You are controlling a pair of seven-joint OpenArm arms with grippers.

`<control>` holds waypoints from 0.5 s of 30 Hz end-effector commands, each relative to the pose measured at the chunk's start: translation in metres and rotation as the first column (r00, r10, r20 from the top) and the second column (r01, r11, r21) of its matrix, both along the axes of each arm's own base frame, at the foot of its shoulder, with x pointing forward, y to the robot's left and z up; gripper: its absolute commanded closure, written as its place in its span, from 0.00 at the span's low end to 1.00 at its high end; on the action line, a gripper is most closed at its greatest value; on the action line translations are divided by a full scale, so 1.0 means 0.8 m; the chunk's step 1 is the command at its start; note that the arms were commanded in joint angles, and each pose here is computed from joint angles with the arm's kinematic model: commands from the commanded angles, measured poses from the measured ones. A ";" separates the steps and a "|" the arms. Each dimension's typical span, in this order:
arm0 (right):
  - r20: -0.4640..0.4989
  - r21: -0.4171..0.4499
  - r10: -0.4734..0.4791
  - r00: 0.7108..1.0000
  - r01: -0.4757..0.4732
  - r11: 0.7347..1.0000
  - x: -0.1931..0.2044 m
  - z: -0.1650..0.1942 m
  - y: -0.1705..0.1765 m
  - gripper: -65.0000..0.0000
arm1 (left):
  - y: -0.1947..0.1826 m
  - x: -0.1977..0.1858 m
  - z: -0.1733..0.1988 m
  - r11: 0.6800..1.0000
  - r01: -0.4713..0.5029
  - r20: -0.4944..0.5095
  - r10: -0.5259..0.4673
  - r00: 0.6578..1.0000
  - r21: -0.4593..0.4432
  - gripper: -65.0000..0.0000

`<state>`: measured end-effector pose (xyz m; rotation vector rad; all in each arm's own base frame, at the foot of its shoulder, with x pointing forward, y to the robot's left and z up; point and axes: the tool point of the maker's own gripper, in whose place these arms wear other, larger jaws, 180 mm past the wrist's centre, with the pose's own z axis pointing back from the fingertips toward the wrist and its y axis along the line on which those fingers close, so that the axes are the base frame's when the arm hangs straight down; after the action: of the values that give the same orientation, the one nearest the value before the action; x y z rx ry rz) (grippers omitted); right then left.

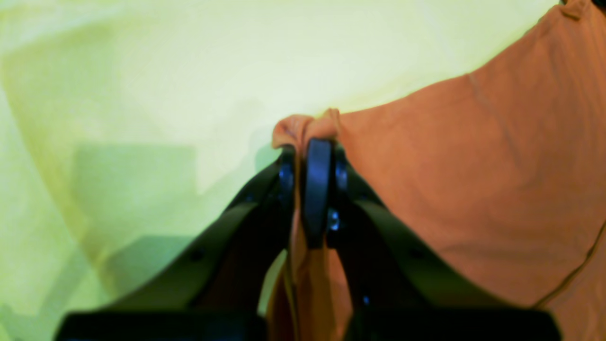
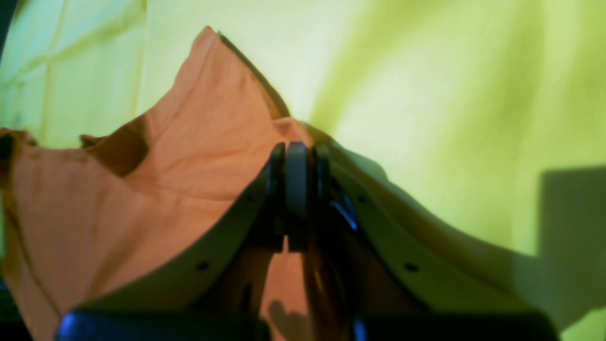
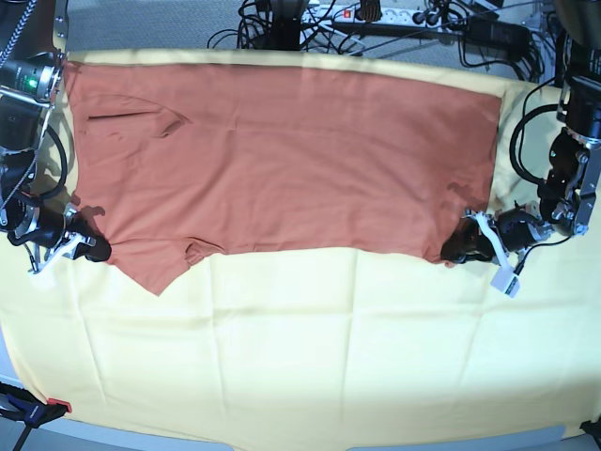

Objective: Fold the T-shirt properly
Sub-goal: 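Grasp the hem corners with both grippers, then lift the hem with both grippers and fold it over toward the collar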

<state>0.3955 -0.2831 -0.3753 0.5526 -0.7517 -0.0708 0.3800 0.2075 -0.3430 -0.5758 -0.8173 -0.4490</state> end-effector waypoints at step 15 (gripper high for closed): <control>0.142 -0.072 -0.014 0.990 0.025 0.997 0.055 0.068 -0.022 1.00 | 0.010 0.061 0.083 1.000 -0.007 0.229 0.000 0.973 0.028 1.00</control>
<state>0.4247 -0.2889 -0.3487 0.4924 -0.8116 -0.0240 0.4151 0.2119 -0.3059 -0.4935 -0.9438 -0.5322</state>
